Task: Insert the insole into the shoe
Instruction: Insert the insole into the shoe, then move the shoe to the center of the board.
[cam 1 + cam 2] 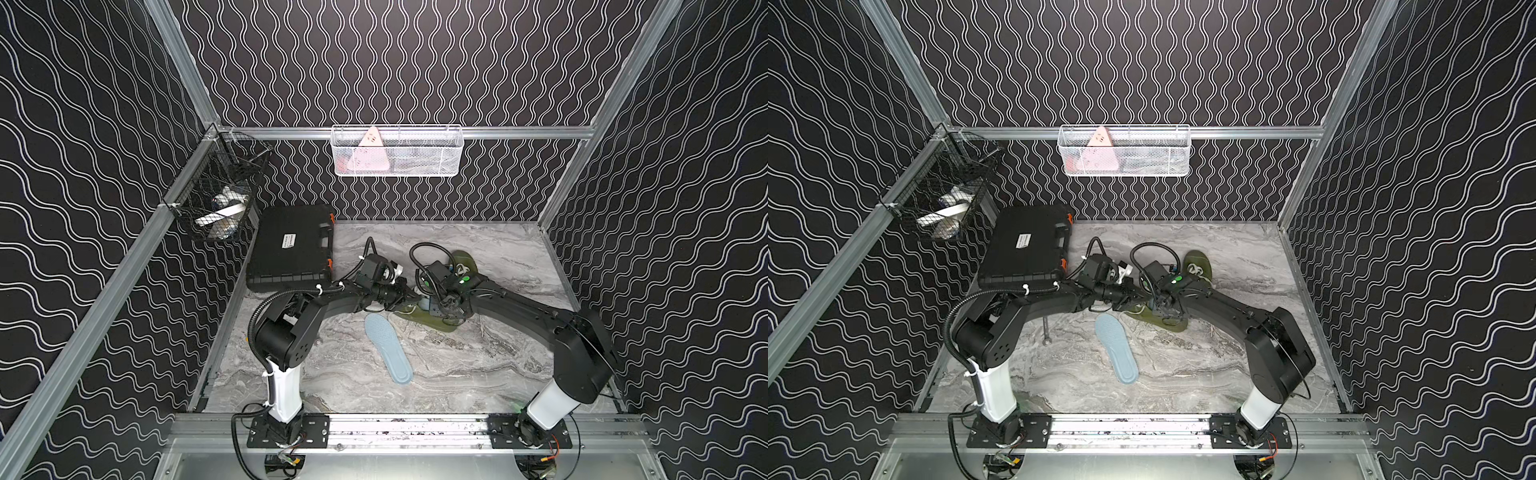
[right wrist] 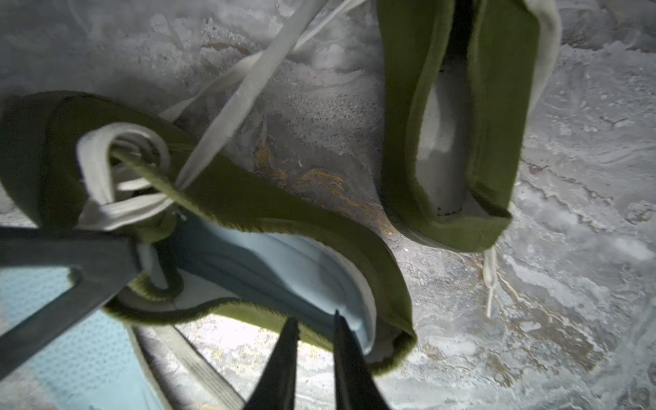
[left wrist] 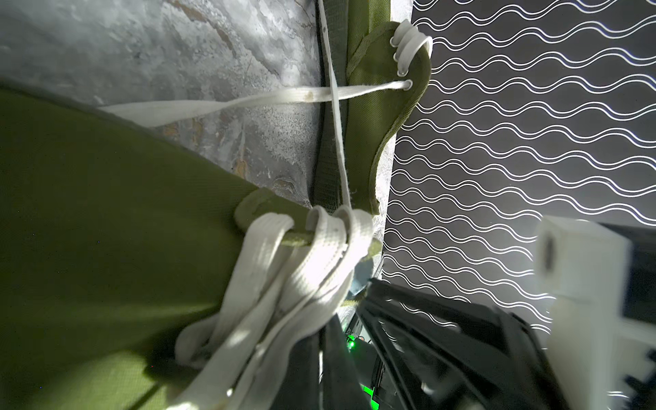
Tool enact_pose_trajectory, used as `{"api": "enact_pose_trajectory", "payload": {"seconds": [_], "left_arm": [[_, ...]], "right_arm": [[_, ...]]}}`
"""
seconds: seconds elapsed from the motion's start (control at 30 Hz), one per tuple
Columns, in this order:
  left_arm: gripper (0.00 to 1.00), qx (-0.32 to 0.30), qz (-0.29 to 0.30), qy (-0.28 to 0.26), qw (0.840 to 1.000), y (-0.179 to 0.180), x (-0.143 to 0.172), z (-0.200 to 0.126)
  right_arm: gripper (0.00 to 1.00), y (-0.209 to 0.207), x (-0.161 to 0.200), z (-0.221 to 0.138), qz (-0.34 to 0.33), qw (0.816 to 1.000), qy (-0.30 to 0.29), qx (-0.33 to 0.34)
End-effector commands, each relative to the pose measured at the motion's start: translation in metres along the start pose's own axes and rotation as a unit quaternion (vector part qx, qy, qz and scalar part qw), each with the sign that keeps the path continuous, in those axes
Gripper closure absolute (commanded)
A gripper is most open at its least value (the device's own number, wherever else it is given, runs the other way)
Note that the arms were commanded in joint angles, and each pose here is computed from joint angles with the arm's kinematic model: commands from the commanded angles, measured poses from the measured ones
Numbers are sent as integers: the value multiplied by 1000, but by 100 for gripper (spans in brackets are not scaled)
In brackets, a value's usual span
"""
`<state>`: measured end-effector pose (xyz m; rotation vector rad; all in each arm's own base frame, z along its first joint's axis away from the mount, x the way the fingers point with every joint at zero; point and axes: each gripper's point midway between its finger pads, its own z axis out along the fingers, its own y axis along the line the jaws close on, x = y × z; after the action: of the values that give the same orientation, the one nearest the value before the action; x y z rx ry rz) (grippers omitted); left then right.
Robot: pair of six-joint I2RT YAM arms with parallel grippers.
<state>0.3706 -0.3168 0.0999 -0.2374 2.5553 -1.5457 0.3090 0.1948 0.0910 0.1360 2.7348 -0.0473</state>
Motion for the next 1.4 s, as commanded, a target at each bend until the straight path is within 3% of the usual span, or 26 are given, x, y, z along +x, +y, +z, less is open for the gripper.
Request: {"api": "enact_pose_trajectory", "payload": {"seconds": [0.0, 0.13, 0.33, 0.43, 0.67, 0.77, 1.0, 1.13, 1.23, 1.37], "left_arm": [[100, 6, 7, 4, 1000, -5, 2, -2], [100, 6, 8, 4, 1000, -4, 2, -2], [100, 7, 8, 3, 1000, -5, 1, -3], [100, 6, 7, 4, 1000, -4, 0, -2], [100, 3, 7, 6, 1000, -2, 2, -1], [100, -1, 7, 5, 1000, 0, 1, 0], [100, -11, 13, 7, 1000, 3, -1, 1], [100, -24, 18, 8, 1000, 6, -1, 1], [100, -36, 23, 10, 999, 9, -2, 1], [100, -78, 47, 15, 996, 16, -2, -3]], "right_arm": [[83, -6, 0, 25, 16, 1000, 12, -2], [86, -27, 22, 73, 24, 997, 73, 12], [86, -12, -7, 10, -8, 1000, 1, 3], [86, -8, -14, 0, -6, 1000, -9, -9], [88, 9, -6, 50, 3, 999, 25, -27], [89, 3, -6, 67, -1, 999, 33, -5], [88, -17, -27, 13, -22, 999, -7, 24], [87, -26, -2, 35, -10, 1000, 12, 19], [87, -33, 20, 67, -1, 998, 61, 24], [87, -31, 2, 48, -4, 999, 38, 24]]}}
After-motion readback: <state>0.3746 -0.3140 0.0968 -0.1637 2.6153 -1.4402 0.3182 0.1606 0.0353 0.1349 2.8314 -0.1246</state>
